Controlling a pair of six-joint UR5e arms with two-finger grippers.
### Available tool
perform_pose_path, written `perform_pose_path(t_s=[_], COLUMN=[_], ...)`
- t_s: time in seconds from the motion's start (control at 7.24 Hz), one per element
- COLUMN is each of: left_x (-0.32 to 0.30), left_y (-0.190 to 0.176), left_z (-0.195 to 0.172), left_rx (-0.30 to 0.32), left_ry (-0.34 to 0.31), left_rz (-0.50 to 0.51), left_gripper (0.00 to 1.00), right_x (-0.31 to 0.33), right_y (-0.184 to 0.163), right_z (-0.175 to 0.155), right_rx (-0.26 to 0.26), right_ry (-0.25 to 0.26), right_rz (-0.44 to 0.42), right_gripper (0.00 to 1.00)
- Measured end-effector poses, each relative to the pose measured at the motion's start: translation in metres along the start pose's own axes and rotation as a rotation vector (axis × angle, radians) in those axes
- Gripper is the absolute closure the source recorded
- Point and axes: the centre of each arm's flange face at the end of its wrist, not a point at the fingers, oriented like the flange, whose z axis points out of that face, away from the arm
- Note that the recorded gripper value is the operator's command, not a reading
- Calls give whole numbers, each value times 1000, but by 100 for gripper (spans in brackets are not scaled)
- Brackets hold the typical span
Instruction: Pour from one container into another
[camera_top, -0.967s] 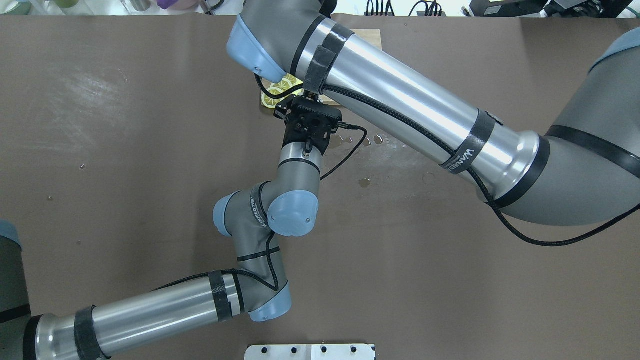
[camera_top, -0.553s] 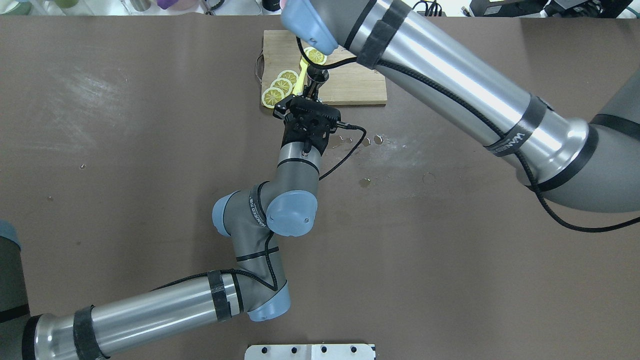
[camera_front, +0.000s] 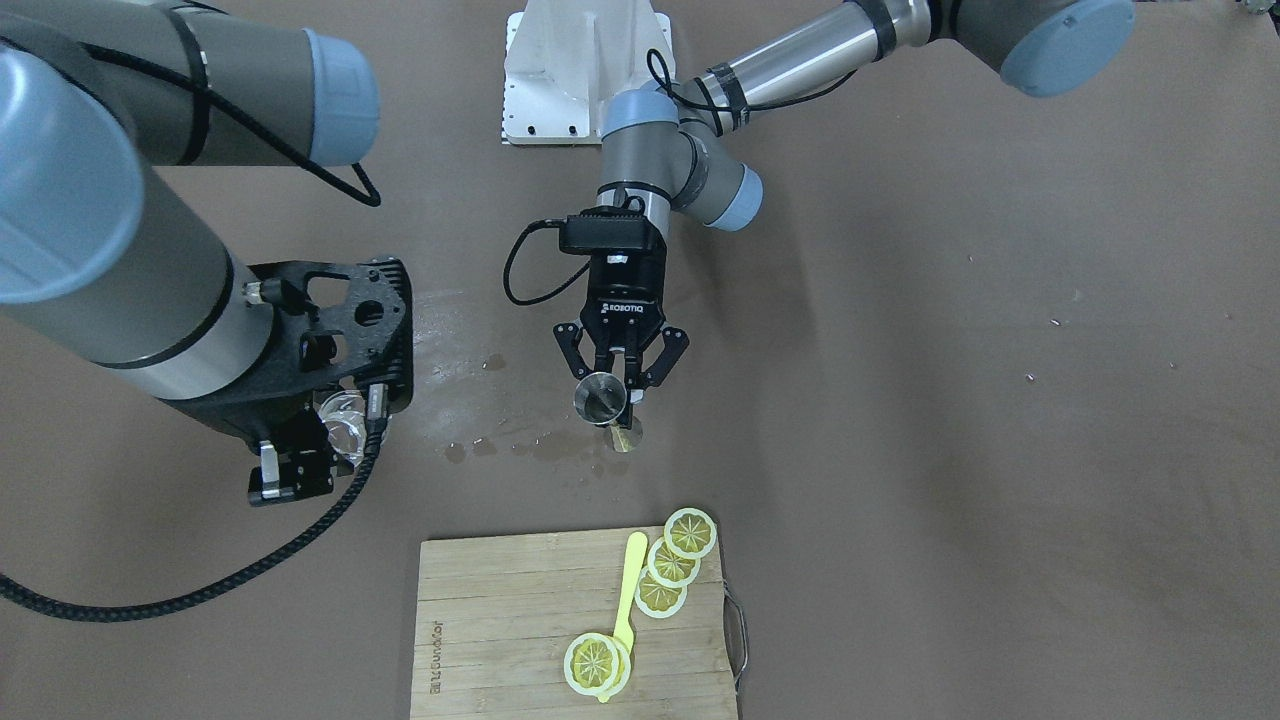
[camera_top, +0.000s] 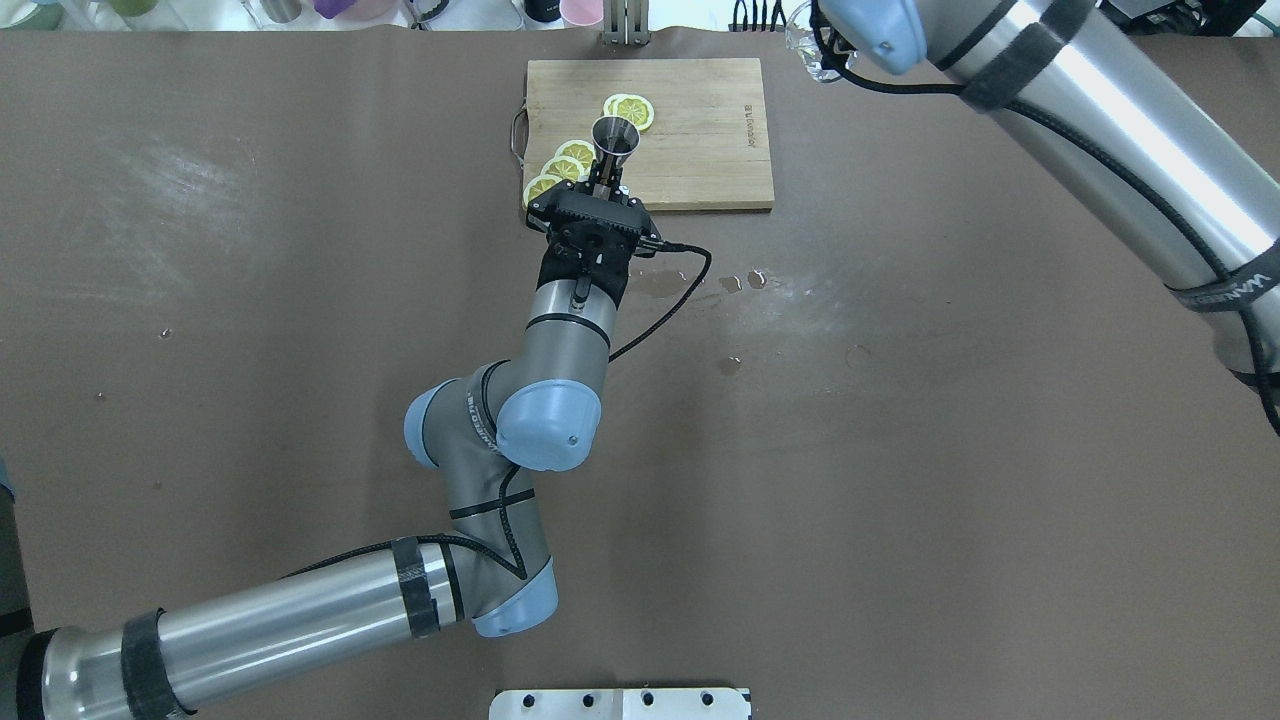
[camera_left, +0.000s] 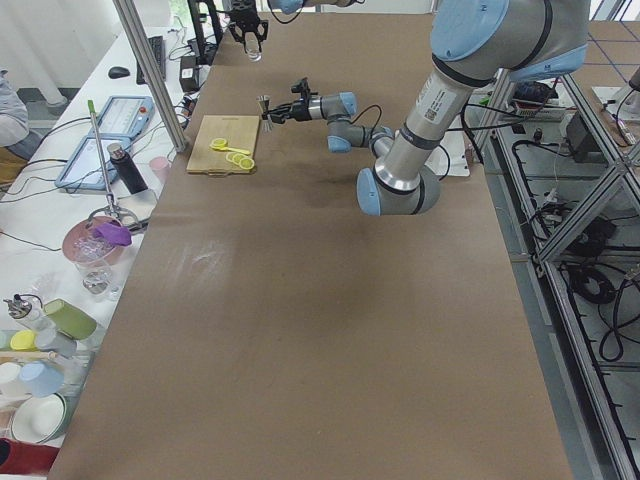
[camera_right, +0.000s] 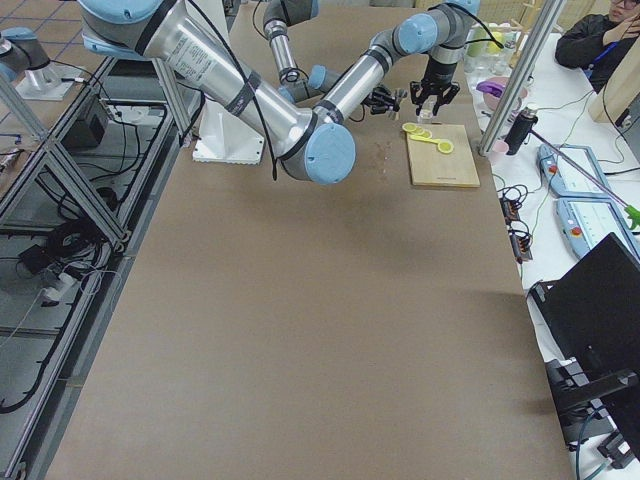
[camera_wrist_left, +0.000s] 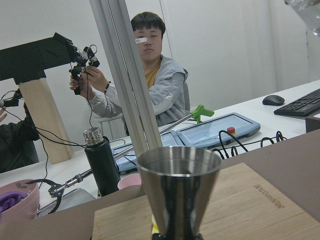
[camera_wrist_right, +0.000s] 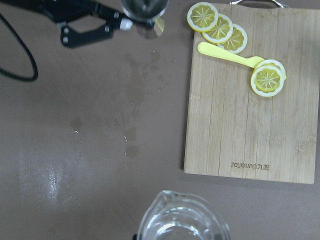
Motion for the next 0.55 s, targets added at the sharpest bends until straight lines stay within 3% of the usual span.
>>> perform_pose_path(t_s=[0.55], left_x=[-138], left_y=[14], left_z=[-38], left_rx=[50], left_ry=[-35], left_rz=[29], left_gripper=[100], right_x=[-52], right_y=[118], right_z=[37], right_rx=[187], right_ry=[76], right_rz=[58], right_gripper=[100])
